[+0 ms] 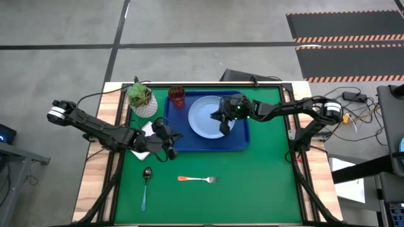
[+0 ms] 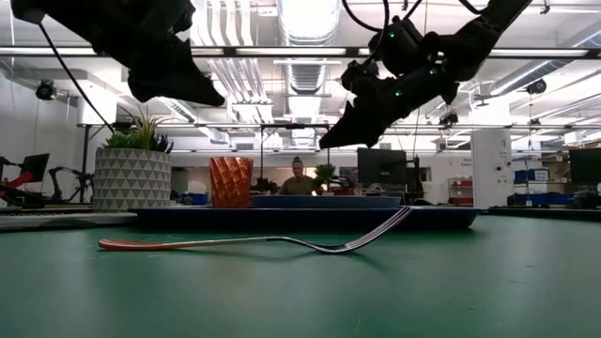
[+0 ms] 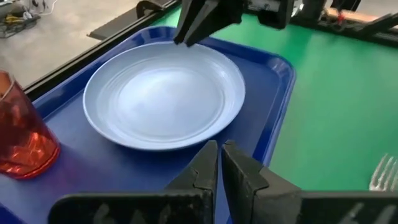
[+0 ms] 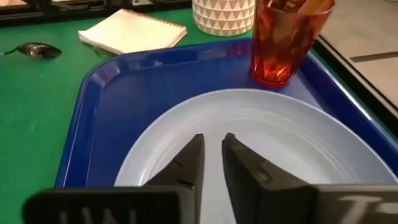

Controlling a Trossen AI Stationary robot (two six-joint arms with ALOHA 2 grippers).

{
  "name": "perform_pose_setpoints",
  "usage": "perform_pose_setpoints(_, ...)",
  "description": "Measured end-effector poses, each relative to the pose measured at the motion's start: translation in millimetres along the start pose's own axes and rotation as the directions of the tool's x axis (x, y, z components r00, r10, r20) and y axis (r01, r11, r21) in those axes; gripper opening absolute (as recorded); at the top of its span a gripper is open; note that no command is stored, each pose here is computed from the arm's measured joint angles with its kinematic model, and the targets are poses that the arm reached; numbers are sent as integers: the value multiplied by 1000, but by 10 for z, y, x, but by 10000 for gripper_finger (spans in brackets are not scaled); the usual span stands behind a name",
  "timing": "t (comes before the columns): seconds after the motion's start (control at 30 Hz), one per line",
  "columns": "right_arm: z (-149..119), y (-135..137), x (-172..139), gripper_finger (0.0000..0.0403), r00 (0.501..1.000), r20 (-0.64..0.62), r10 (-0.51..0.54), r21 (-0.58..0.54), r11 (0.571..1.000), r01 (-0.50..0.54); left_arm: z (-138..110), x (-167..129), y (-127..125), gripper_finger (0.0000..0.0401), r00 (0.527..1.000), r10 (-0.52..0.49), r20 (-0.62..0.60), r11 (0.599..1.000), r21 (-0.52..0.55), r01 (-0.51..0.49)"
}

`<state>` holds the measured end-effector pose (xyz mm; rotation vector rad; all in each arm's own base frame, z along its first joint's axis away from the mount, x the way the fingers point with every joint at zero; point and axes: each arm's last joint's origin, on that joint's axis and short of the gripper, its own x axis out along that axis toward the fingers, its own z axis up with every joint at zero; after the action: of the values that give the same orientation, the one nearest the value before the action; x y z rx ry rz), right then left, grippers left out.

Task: Pick and place plate/cup/fork/spoon on tray
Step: Put the orange fork on the blue tray to the left of blue plate

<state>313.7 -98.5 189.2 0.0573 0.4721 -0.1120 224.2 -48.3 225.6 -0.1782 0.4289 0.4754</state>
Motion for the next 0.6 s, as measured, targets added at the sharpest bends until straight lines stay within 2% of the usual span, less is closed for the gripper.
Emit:
perform_pose_setpoints(0.17,-8,0,5,11,1000,-5,1,-3,1000,-1,2,0,1,3,1000,2,3,1000,-25,-2)
perform_pose_setpoints(0.3,-40,4,5,9,999,-38,4,58,998,-1,-26,40,-12,3,1000,30,3,993,-117,-29)
perform_pose_setpoints(0.47,-123,11,-2,9,993,-120,10,102,995,2,-116,198,-114,3,1000,29,-1,990,-141,-29)
perform_pose_setpoints(0.6,-1,28,-72,9,985,-171,18,138,990,6,-113,325,-231,3,998,-1,56,981,-193,12)
